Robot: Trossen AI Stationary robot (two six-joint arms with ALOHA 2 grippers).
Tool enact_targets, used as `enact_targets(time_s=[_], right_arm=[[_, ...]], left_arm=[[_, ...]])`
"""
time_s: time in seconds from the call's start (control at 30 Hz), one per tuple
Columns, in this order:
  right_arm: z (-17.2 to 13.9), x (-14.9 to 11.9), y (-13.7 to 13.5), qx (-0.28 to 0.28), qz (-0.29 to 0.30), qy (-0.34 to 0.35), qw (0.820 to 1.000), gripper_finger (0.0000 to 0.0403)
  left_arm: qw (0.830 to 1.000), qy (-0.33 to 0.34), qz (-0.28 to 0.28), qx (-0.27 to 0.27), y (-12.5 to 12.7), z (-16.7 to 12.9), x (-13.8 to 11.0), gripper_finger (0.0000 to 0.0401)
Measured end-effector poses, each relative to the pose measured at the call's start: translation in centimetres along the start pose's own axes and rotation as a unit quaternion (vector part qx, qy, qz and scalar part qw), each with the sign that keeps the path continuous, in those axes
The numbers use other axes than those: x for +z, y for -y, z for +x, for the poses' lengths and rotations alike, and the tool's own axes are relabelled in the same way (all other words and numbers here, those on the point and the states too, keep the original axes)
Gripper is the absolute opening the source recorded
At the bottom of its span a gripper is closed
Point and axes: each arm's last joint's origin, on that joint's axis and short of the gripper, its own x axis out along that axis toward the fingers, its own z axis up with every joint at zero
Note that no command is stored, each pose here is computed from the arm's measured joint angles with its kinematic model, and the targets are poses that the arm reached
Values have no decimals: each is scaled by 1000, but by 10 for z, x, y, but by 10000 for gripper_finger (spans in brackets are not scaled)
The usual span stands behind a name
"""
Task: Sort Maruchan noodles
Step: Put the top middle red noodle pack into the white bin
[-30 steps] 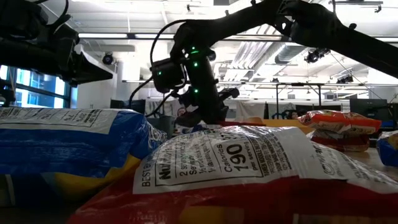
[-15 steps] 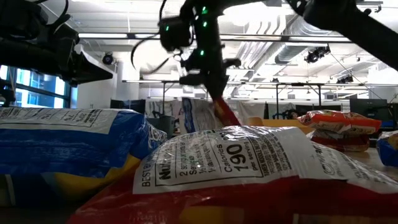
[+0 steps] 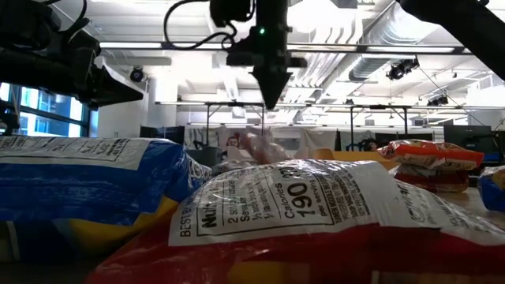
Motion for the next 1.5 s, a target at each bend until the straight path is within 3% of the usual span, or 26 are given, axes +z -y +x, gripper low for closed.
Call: enact_targets(time_s=[0.13,0.3,0.47,0.73,0.9,1.07,1.23,1.5], right_arm=[[7,-6,-4,-5,-32,-20,999,0],[1,-16,-15,-21,-14,-21,999,0],[0,-38,-54,-55,-15,2,998,0],[29,-83,-127,-156,-59,73,983,0],[47,-88,-140,-180,-90,85,976,0],[58,-86,-135,-167,-58,39,983,6],[66,-82,-132,-159,-34,16,987,70],[78,-80,-135,-168,7,33,985,260]], left_arm=[[1000,0,0,0,0,0,0,1],[1000,0,0,0,0,0,0,1],[1000,0,0,0,0,0,0,1],[1000,0,0,0,0,0,0,1],[1000,0,0,0,0,0,0,1],[1000,0,0,0,0,0,0,1],[1000,0,0,0,0,0,0,1],[1000,0,0,0,0,0,0,1]])
